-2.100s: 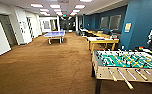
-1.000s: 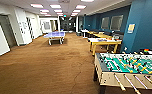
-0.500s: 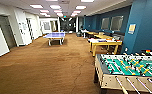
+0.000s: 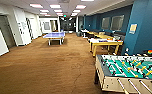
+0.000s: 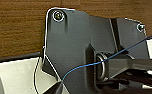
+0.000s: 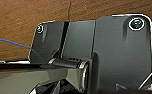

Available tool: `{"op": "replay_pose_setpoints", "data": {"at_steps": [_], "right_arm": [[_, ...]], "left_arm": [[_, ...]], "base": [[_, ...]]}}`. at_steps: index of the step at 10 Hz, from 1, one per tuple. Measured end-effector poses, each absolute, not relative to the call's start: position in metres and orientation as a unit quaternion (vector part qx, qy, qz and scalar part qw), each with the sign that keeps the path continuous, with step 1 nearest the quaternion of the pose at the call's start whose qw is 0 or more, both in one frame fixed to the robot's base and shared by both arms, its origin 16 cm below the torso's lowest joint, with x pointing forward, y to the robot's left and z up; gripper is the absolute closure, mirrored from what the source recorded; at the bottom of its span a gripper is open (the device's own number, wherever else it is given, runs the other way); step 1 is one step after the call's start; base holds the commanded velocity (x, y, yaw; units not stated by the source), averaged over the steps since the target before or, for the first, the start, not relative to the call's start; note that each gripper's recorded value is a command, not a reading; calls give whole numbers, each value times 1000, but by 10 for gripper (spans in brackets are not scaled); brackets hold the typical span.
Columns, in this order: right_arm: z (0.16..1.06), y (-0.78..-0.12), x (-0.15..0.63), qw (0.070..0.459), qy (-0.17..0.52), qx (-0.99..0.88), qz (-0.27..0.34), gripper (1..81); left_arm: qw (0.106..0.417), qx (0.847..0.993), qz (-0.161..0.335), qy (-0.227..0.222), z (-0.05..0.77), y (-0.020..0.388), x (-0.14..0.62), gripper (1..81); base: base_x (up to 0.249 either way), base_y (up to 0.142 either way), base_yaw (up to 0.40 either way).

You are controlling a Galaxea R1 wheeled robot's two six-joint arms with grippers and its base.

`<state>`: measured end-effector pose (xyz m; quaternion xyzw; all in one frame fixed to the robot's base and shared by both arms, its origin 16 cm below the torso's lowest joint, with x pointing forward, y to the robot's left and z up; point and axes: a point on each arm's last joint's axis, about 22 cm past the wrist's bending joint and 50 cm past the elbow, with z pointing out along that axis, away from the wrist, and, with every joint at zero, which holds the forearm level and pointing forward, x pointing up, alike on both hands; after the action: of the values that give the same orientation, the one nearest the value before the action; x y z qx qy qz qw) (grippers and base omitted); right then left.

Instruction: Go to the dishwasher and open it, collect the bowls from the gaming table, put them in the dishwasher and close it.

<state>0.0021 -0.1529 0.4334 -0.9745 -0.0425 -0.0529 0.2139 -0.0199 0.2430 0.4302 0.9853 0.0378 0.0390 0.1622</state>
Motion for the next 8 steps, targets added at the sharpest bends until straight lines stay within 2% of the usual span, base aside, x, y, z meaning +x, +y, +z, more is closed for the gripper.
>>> {"op": "replay_pose_setpoints", "data": {"at_steps": [8], "right_arm": [[434,-151,3,215,-43,-974,-54,10]], "left_arm": [[160,986,40,38,429,243,-20,10]], "base": [[100,0,0]]}}
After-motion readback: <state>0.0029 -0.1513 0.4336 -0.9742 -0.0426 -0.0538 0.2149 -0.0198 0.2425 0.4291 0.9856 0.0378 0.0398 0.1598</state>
